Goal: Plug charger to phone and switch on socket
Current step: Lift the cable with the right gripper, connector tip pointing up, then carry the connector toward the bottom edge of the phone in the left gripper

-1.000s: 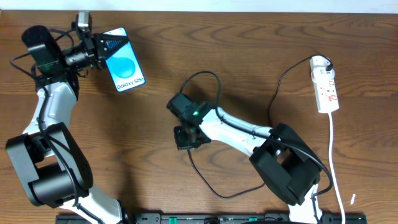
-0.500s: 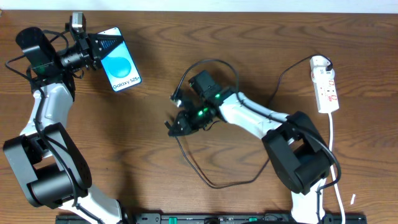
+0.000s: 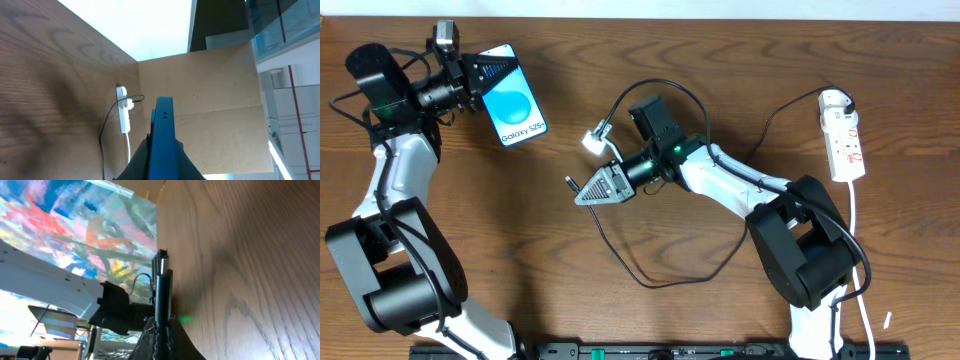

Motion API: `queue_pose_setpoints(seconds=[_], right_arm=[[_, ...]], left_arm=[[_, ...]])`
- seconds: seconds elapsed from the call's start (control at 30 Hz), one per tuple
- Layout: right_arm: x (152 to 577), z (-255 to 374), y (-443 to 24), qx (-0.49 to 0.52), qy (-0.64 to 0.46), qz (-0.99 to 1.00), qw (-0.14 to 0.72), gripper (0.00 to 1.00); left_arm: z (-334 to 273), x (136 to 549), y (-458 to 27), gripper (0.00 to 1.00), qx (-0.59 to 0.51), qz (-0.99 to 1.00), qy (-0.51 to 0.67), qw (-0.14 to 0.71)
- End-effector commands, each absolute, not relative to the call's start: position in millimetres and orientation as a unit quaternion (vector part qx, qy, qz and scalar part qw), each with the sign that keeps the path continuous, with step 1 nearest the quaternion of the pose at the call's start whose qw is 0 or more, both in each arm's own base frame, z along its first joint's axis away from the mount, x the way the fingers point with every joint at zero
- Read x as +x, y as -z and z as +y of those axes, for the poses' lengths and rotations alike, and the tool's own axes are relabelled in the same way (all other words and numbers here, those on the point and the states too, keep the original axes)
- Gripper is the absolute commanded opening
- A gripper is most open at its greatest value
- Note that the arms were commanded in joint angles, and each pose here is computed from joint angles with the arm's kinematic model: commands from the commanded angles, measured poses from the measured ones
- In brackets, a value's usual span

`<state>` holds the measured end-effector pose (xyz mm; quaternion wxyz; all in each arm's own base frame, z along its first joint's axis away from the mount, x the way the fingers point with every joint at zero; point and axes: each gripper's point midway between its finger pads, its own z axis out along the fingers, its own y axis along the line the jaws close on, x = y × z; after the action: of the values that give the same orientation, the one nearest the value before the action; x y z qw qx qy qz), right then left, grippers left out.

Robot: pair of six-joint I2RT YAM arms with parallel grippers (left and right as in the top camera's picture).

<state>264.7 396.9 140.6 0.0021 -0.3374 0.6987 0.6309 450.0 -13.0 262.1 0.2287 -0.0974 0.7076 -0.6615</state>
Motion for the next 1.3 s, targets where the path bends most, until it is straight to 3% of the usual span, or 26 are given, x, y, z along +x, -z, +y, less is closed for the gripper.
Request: queue_pose_setpoints(seconds=[0.0,0.47,1.27], right_arm=[[262.4,396.8,-156.3,-0.336,-0.650,0.682,-0.009,0.02],[278.8,410.0,-200.2,-0.348,-0.684,0.640,0.031,0.03],[290.8,412.9,-226.4,-0.355,-0.696,0.619,0.078,0.04]], left_arm=[[-11.6,446.3,-274.3,0.08,-0.090,0.707,0.662,0.234],[-27.9,453.6,-282.7,0.07,-0.080,0.705,0.660,0.248],[-36.3,459.2,-312.8,0.07,-0.075,0.686,0.669,0.275]])
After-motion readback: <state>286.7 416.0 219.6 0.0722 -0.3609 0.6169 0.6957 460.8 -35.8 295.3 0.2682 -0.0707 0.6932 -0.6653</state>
